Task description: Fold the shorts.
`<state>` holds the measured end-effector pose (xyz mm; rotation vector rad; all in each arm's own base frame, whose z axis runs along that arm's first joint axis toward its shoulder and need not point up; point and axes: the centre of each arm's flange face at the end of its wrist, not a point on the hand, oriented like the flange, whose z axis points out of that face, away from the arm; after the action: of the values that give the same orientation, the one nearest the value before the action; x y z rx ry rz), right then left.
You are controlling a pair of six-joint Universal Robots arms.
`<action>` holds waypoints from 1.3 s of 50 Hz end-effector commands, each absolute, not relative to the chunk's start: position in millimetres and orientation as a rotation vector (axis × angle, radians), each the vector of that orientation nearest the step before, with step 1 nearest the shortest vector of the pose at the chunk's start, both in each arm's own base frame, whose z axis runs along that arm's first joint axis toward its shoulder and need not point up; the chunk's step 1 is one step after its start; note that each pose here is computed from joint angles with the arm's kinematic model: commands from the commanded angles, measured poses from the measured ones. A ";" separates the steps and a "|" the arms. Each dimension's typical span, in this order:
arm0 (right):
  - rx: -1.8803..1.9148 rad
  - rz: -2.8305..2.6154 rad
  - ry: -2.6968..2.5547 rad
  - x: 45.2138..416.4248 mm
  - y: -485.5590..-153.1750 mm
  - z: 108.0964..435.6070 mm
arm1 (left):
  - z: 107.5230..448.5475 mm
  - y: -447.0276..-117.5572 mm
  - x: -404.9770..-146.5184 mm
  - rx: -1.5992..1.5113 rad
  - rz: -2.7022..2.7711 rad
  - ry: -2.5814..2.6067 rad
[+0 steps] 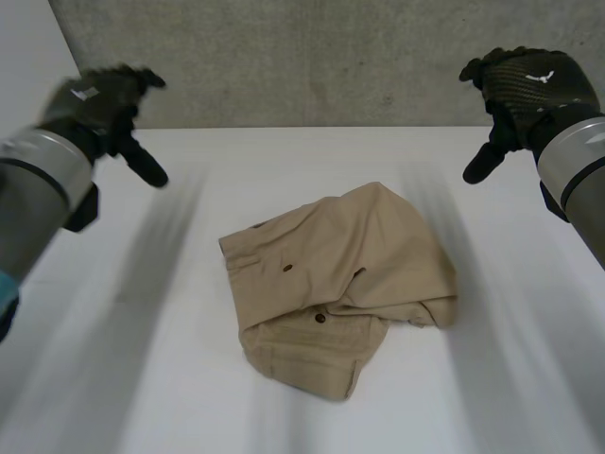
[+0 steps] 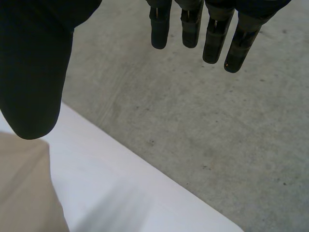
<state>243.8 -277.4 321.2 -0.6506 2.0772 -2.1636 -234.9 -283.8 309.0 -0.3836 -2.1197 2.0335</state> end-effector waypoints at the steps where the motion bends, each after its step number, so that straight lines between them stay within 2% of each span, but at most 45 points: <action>1: -0.855 -2.181 2.091 247.2 -274.5 311.3 | 231.6 -302.4 -272.1 -0.587 1.778 -2.236; 5: -0.881 -2.174 2.099 247.7 -272.9 308.1 | 193.1 -313.0 -280.1 -0.682 1.702 -2.304; 10: -0.889 -2.168 2.104 247.8 -272.7 306.2 | 165.3 -318.9 -290.2 -0.728 1.635 -2.333; 19: -0.894 -2.164 2.109 248.1 -273.3 304.3 | 142.8 -340.3 -290.9 -0.699 1.657 -2.352; 25: -0.898 -2.153 2.118 248.4 -274.3 301.2 | 157.2 -366.0 -274.4 -0.528 1.901 -2.366; 27: -0.900 -2.151 2.118 248.9 -274.1 300.6 | 183.2 -384.7 -248.8 -0.309 2.136 -2.369; 28: -0.899 -2.150 2.121 248.6 -274.7 300.1 | 184.3 -385.4 -248.0 -0.301 2.144 -2.367; 29: -0.900 -2.149 2.119 249.0 -274.3 300.1 | 204.0 -391.8 -236.5 -0.203 2.250 -2.329; 31: -0.899 -2.150 2.121 248.6 -274.7 300.1 | 222.7 -399.7 -221.4 -0.107 2.345 -2.286; 34: -0.904 -2.138 2.128 249.2 -274.9 297.1 | 261.6 -420.5 -177.3 0.077 2.556 -2.165; 37: -0.908 -2.134 2.133 249.5 -275.5 295.5 | 287.7 -424.5 -163.2 0.129 2.679 -2.060; 39: -0.909 -2.130 2.136 249.5 -275.6 294.5 | 310.4 -419.7 -164.3 0.147 2.751 -1.956; 41: -0.909 -2.128 2.137 249.6 -275.8 293.9 | 327.4 -407.1 -180.8 0.117 2.772 -1.859; 44: -0.910 -2.126 2.139 249.7 -276.0 293.4 | 332.3 -395.8 -199.6 0.076 2.748 -1.819; 46: -0.910 -2.126 2.139 249.7 -276.0 293.4 | 328.7 -372.0 -240.6 -0.043 2.661 -1.779; 48: -0.907 -2.130 2.140 249.3 -275.9 293.9 | 321.0 -354.0 -268.6 -0.146 2.587 -1.760; 49: -0.905 -2.131 2.139 249.4 -276.0 294.4 | 312.5 -333.0 -296.8 -0.255 2.506 -1.731; 50: -0.905 -2.134 2.139 249.2 -275.9 294.9 | 308.5 -325.0 -306.9 -0.297 2.475 -1.721; 51: -0.899 -2.140 2.137 248.8 -276.7 296.0 | 297.2 -304.9 -331.7 -0.400 2.394 -1.693; 55: -0.875 -2.163 2.139 245.6 -280.4 299.5 | 249.6 -253.2 -393.9 -0.668 2.167 -1.635; 58: -0.858 -2.184 2.132 244.0 -281.0 303.8 | 218.2 -229.5 -419.1 -0.771 2.064 -1.627; 59: -0.854 -2.190 2.128 243.6 -281.4 305.0 | 198.3 -212.3 -434.6 -0.827 2.011 -1.616; 61: -0.839 -2.209 2.130 241.2 -282.9 307.4 | 178.2 -191.4 -448.7 -0.889 1.958 -1.597; 65: -0.800 -2.253 2.138 231.3 -288.3 314.5 | 164.7 -167.4 -456.4 -0.960 1.910 -1.590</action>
<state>240.6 -283.3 307.1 -0.8400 2.1324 -2.2064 -442.9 -196.4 189.0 -0.8714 -1.5997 1.9733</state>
